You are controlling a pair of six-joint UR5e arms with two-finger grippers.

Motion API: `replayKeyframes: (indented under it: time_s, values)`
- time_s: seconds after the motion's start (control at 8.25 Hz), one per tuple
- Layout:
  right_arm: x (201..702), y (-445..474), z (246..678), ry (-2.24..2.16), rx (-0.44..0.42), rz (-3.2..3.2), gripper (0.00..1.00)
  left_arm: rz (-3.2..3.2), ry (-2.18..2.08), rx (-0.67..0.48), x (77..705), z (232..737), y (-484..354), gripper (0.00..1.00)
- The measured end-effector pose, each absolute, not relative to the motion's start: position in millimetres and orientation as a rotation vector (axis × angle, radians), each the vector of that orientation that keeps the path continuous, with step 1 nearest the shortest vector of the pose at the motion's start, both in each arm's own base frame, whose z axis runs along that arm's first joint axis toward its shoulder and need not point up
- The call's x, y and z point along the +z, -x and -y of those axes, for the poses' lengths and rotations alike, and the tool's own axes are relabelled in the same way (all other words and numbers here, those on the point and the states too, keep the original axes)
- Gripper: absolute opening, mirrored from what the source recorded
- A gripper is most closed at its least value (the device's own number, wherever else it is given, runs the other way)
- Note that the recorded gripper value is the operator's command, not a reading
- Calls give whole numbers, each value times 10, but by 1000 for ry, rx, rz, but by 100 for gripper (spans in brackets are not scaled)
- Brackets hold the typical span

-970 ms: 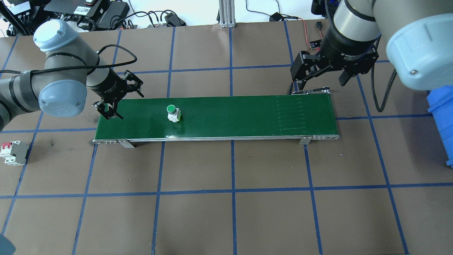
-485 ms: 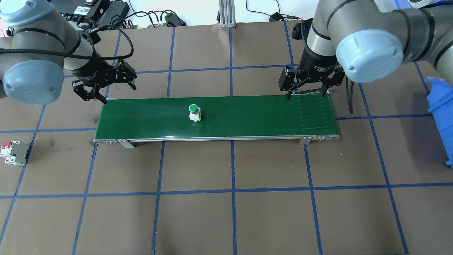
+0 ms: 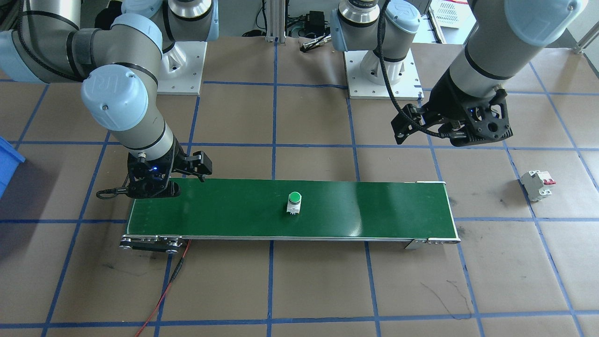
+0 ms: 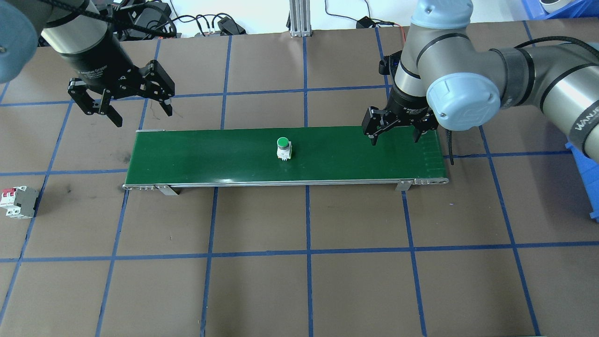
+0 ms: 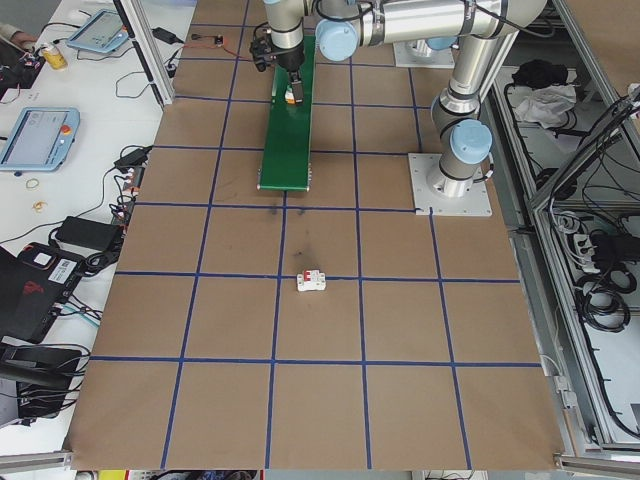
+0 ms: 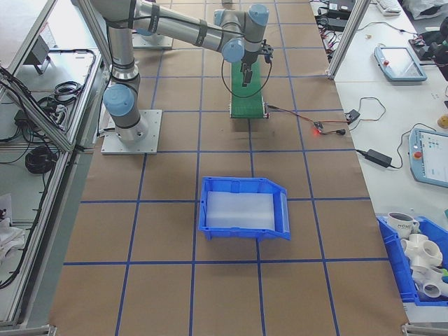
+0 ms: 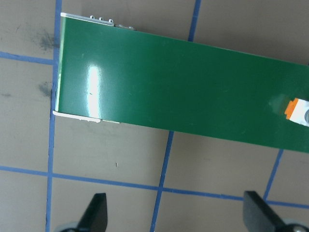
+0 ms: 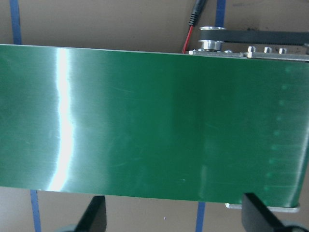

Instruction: Move button from left to right

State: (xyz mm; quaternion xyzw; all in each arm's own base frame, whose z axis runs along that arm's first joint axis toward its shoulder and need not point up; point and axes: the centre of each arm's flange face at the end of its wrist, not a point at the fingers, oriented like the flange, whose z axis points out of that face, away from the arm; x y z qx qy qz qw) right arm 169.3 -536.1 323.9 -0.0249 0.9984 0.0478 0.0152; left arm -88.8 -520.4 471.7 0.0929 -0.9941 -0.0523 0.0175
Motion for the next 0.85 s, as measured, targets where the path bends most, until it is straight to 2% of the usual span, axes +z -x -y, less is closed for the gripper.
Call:
replayKeyframes:
  time_s: [0.12, 0.36, 0.85]
  values:
    - [3199, -1719, 5380, 73, 125, -3079, 96, 3110, -219, -194, 4893, 5140, 1099, 100]
    - [3136, -1768, 5399, 18, 64, -3024, 100, 3133, -147, -228, 5064, 5006, 1342, 100]
    - [3075, -1860, 5392, -173, 17, -2944, 100, 3235, -128, -165, 5287, 4845, 1305, 100]
